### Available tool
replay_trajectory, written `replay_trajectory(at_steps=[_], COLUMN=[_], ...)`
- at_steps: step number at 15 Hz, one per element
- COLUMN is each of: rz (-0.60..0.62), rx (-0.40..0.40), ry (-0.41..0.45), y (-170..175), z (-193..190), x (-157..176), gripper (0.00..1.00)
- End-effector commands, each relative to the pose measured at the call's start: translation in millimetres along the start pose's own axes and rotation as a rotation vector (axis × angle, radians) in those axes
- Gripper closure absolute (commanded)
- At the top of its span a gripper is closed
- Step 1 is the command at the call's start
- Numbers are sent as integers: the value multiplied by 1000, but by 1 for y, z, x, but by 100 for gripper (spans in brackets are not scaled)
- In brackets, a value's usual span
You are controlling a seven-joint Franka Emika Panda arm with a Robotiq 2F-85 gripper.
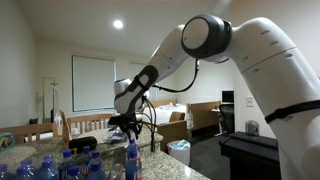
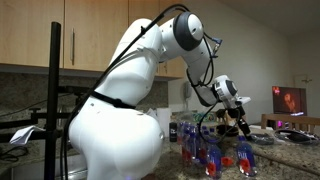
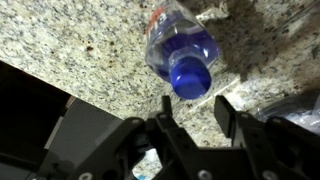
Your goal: Pick up the bottle and put it on the left of the counter
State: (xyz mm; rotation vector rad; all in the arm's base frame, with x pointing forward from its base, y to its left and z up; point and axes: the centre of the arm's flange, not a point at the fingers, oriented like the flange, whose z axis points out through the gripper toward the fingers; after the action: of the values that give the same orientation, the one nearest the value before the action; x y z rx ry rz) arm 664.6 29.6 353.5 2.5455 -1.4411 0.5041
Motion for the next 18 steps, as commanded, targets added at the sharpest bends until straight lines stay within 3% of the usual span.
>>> replay_trajectory(at_steps=[1,4,9,13,18], rz=[-39,-44,-42,-172,-376], rx=[0,32,110,8,-117], ry=[24,11,25,-130,-287], y=[3,14,49,76,96], z=[-18,-42,-106,-141,-141], x=[12,23,38,49,70], gripper=[21,3,0,0,0])
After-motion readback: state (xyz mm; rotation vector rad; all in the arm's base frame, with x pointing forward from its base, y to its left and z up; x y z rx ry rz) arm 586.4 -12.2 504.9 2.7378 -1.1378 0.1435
